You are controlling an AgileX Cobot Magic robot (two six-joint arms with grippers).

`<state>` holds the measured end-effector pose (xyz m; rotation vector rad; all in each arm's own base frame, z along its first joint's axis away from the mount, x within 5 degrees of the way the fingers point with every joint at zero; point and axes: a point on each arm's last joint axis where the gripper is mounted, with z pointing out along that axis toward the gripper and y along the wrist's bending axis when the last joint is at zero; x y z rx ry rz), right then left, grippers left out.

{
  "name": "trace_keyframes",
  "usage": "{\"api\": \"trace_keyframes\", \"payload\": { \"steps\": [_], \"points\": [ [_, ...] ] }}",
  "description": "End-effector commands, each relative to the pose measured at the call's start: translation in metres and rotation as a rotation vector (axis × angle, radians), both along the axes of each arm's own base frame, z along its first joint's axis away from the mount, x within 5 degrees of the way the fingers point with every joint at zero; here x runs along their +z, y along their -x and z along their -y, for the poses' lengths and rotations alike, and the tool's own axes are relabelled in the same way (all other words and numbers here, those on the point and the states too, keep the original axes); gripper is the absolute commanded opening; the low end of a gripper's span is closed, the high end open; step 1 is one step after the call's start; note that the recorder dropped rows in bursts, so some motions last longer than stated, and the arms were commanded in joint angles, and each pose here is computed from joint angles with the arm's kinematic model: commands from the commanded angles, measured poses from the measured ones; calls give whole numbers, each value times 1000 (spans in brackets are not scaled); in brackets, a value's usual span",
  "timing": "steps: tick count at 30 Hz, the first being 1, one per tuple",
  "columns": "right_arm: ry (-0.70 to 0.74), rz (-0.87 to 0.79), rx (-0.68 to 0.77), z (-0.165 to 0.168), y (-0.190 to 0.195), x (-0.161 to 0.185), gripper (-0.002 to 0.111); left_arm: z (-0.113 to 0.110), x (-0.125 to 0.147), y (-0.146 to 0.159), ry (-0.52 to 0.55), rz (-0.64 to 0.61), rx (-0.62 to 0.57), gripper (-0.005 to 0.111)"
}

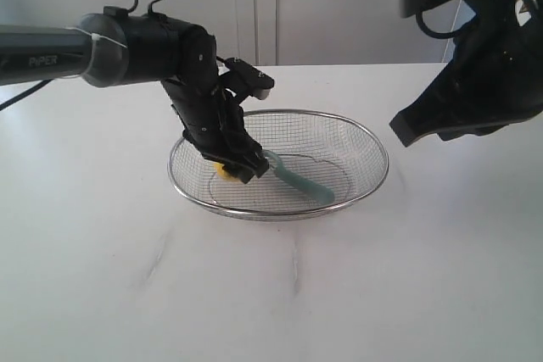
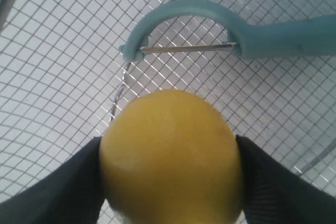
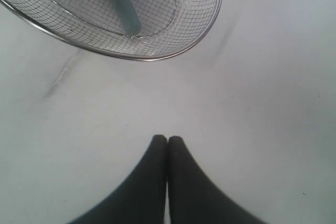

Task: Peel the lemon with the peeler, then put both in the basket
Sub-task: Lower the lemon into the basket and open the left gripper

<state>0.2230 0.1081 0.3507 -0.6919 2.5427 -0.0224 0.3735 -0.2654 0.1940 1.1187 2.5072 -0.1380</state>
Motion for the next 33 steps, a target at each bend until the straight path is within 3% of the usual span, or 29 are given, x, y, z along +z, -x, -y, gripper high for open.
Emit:
{"api": "trace_keyframes", "payload": {
  "steps": [1, 27, 30, 33],
  "points": [
    [5, 12, -8, 3, 0, 1, 0, 5, -7, -2, 12, 8, 0, 0],
    [2, 13, -8, 3, 0, 1, 0, 8, -23, -7, 9, 19, -15, 0],
    [2, 13, -8, 3, 0, 1, 0, 8, -23, -7, -6, 31, -58, 9],
    [2, 13, -8, 3, 0, 1, 0, 8, -23, -7, -9, 33, -65, 28]
  ]
}}
